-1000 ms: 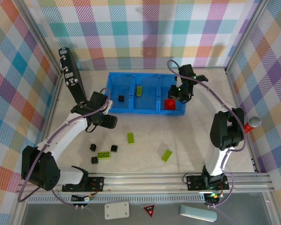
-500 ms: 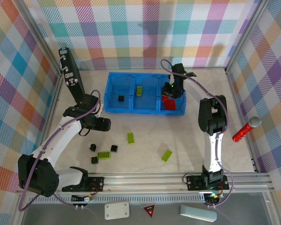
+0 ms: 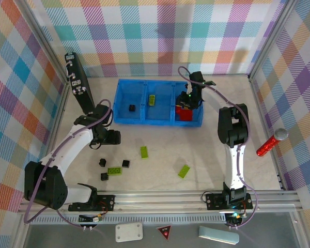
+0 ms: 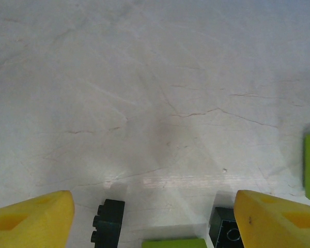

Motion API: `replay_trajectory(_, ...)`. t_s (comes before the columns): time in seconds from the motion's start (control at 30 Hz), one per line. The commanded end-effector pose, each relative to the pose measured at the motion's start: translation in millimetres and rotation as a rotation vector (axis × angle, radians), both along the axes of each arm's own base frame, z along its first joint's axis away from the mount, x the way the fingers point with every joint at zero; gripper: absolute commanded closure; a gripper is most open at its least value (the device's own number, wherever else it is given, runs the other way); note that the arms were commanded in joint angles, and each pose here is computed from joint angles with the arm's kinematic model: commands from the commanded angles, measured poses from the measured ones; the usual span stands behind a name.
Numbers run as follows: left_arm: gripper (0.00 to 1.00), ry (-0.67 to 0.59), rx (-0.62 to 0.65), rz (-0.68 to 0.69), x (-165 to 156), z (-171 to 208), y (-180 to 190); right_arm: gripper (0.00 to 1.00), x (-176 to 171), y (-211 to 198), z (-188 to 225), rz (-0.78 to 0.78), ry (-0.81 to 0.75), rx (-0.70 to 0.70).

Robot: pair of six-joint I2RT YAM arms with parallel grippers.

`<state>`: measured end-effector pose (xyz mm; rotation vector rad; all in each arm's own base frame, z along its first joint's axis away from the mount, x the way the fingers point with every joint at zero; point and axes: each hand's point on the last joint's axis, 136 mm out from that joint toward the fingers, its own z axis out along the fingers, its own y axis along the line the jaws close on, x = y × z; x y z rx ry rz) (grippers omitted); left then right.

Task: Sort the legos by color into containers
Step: Place the lego in the container, then pick up the lego from the bottom-left of the table.

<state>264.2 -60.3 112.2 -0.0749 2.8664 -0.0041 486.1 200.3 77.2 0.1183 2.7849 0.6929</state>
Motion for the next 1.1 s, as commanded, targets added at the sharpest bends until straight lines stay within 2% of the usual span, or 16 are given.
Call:
replay_trajectory(0.0,0.20,0.069,0.054,0.101,-10.6,-8.8,15.2,0.58,-1.0,10.3,5.5,0.015,-0.006,0.051)
replay_trajectory(0.2,0.23,0.125,0.091,0.188,-16.7,-23.0,27.2,0.58,-5.7,10.0,23.9,0.017,-0.033,0.065)
replay_trajectory(0.4,0.29,0.183,0.050,0.277,-25.0,-38.6,34.1,0.57,-12.8,9.8,45.8,0.021,-0.060,0.084)
replay_trajectory(0.8,0.29,0.268,-0.005,0.456,-51.0,-73.7,30.8,0.57,-34.6,5.0,84.5,0.025,-0.120,0.108)
replay_trajectory(0.93,0.29,0.287,-0.009,0.486,-60.7,-81.6,31.0,0.57,-41.9,3.5,95.3,0.030,-0.138,0.117)
replay_trajectory(1.07,0.33,0.296,-0.030,0.485,-63.2,-83.9,27.5,0.57,-47.7,2.8,104.4,0.036,-0.153,0.123)
